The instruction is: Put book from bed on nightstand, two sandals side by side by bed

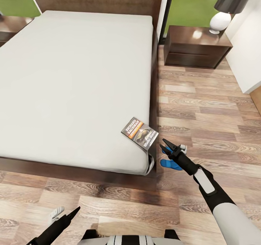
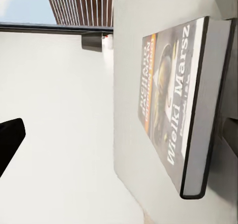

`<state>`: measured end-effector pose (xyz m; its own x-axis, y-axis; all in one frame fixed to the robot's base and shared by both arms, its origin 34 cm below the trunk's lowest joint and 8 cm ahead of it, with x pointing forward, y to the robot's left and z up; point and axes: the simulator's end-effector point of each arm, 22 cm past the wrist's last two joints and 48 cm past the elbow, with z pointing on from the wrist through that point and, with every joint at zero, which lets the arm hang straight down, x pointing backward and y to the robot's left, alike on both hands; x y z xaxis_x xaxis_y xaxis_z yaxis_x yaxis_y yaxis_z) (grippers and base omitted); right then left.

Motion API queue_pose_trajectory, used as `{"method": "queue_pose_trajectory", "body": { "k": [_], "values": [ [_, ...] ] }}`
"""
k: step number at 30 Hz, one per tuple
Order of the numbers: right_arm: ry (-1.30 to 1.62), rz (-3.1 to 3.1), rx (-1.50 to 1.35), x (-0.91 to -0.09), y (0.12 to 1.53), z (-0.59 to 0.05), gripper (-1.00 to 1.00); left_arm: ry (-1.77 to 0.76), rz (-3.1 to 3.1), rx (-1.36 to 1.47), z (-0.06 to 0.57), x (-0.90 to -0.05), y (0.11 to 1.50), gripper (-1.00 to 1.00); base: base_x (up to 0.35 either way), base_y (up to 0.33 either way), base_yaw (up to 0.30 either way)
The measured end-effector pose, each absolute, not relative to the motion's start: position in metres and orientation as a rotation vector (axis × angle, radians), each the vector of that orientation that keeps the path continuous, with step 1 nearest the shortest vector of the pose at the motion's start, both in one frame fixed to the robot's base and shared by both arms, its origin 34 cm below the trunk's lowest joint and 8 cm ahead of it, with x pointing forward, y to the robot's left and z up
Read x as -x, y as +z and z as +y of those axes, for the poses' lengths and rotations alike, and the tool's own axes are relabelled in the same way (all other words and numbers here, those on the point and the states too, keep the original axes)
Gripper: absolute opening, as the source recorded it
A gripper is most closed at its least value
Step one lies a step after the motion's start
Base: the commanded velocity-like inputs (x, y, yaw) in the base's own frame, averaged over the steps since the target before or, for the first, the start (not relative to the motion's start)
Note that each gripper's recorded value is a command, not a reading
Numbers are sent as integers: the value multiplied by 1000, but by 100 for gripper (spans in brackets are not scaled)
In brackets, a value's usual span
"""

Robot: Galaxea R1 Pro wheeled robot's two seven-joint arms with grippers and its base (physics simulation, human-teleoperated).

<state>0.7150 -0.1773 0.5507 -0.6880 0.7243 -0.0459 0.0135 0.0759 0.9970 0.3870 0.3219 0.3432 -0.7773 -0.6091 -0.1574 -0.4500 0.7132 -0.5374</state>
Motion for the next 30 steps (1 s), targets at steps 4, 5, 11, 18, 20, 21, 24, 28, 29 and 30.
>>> {"method": "queue_pose_trajectory", "body": {
  "k": [4, 5, 11, 18, 20, 21, 24, 28, 29, 30],
  "values": [
    [1663, 1809, -734, -714, 542, -177, 100, -692, 2597, 829, 322, -386, 336, 100, 0, 0, 0],
    [1664, 1809, -734, -713, 540, -177, 100, -692, 2597, 828, 322, -386, 334, 100, 0, 0, 0],
    [1662, 1812, -735, -713, 535, -177, 100, -692, 2597, 828, 322, -385, 330, 100, 0, 0, 0],
    [1647, 1828, -745, -712, 531, -178, 100, -694, 2597, 828, 321, -385, 330, 100, 0, 0, 0],
    [1599, 1884, -769, -712, 518, -179, 100, -694, 2597, 828, 321, -385, 330, 100, 0, 0, 0],
    [1571, 1915, -783, -711, 511, -180, 100, -694, 2597, 828, 321, -385, 330, 100, 0, 0, 0],
    [1529, 1959, -804, -710, 501, -182, 100, -694, 2597, 828, 321, -385, 330, 100, 0, 0, 0],
    [1517, 1971, -809, -710, 498, -183, 100, -694, 2597, 828, 321, -385, 330, 100, 0, 0, 0],
    [1516, 1973, -810, -710, 498, -183, 100, -694, 2597, 828, 321, -385, 330, 100, 0, 0, 0],
    [1516, 1974, -810, -710, 498, -183, 100, -694, 2597, 828, 321, -385, 330, 100, 0, 0, 0]
  ]
}}
